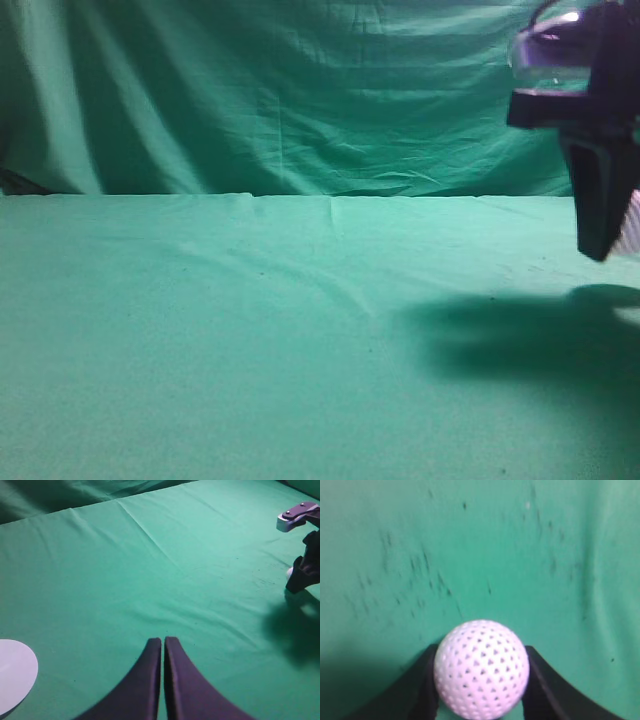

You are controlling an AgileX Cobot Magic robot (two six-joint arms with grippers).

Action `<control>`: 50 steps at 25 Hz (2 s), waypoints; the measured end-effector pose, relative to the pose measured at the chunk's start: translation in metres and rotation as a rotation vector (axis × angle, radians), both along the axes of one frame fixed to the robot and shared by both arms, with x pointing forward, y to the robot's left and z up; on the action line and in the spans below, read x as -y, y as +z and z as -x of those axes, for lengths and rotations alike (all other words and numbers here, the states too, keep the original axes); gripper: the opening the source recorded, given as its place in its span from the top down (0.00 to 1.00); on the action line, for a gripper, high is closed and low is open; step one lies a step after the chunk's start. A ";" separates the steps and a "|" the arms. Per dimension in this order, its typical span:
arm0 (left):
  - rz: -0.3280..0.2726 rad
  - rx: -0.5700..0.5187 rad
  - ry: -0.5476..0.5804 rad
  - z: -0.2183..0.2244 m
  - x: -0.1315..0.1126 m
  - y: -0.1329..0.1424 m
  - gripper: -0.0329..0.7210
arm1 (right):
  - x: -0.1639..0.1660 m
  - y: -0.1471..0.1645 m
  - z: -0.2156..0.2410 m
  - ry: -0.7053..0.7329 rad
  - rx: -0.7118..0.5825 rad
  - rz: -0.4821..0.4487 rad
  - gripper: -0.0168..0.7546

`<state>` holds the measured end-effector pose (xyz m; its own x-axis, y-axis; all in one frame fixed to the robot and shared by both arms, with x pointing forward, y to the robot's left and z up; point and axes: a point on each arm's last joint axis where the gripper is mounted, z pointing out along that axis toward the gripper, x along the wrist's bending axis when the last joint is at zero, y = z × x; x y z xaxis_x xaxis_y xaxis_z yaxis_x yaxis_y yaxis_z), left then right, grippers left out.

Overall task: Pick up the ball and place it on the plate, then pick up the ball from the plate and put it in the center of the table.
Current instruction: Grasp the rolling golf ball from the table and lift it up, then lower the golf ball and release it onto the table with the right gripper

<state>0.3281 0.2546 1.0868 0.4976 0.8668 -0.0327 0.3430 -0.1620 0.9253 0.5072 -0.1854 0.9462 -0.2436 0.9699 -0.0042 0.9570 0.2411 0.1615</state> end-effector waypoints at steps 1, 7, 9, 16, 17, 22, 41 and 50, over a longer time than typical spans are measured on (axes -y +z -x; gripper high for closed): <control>0.000 0.000 0.000 0.000 0.000 0.000 0.96 | -0.002 0.006 -0.004 -0.001 0.007 -0.002 0.54; -0.004 0.001 0.000 0.000 0.000 0.000 0.96 | -0.014 0.054 -0.028 0.041 0.051 -0.011 0.54; -0.003 0.001 0.000 0.000 0.000 0.000 0.96 | -0.024 0.073 -0.033 0.066 0.076 -0.020 0.54; -0.013 0.003 0.002 0.000 -0.001 0.000 0.96 | -0.088 0.097 -0.047 0.225 0.128 -0.042 0.54; -0.020 0.004 0.003 0.000 -0.001 0.000 0.96 | -0.097 0.095 -0.051 0.242 0.116 -0.037 0.54; -0.025 0.005 0.003 0.000 -0.001 -0.001 0.96 | -0.149 0.070 -0.080 0.303 0.078 -0.020 0.54; -0.034 0.008 0.003 0.000 -0.001 -0.001 0.96 | -0.220 -0.001 -0.122 0.362 0.071 -0.111 0.54; -0.035 0.008 0.004 0.000 -0.002 -0.001 0.96 | -0.218 0.020 -0.122 0.373 0.103 -0.112 0.47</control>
<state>0.3285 0.2561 1.0860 0.4945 0.8692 0.0021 0.3359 -0.1934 0.9218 0.6295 0.0329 0.9661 -0.5826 0.8110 0.0538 0.7848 0.5441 0.2967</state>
